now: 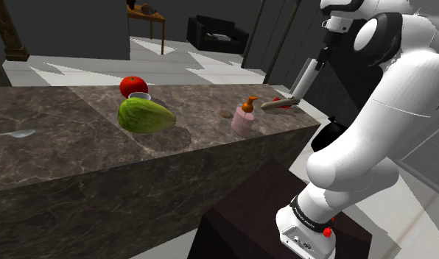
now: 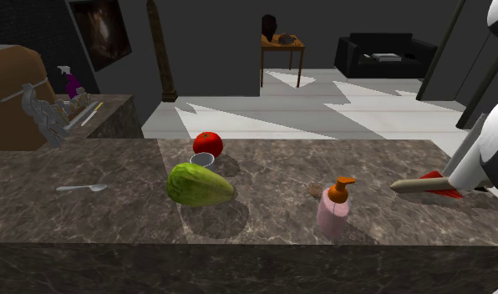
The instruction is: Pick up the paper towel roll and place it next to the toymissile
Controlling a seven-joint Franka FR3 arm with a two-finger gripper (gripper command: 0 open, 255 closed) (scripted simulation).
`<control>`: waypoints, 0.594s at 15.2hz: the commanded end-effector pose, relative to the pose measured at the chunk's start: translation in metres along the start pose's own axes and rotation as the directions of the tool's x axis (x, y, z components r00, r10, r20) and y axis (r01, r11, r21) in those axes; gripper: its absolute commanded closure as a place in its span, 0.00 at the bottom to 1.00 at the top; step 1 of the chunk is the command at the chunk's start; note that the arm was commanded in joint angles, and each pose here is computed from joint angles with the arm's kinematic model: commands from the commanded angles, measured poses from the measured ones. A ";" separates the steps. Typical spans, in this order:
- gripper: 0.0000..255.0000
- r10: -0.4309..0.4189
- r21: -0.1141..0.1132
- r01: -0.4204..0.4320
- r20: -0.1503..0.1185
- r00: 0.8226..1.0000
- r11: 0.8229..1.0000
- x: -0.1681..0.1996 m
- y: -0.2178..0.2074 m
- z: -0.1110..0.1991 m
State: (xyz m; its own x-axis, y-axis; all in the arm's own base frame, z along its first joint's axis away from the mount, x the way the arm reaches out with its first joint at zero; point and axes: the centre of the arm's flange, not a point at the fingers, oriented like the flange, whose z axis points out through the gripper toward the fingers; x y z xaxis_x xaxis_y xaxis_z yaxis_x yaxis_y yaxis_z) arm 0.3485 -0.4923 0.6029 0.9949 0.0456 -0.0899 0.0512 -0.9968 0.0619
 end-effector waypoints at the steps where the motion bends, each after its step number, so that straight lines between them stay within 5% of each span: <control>1: 1.00 0.000 0.000 0.000 0.000 1.000 1.000 0.002 -0.001 0.012; 9: 1.00 0.000 0.000 0.000 0.000 1.000 1.000 0.006 -0.004 0.054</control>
State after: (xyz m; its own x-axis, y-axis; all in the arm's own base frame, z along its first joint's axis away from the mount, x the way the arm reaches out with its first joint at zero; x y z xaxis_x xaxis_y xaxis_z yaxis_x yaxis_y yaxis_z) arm 0.3483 -0.4932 0.5546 0.9949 0.0457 -0.0900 0.0514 -0.9968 0.0619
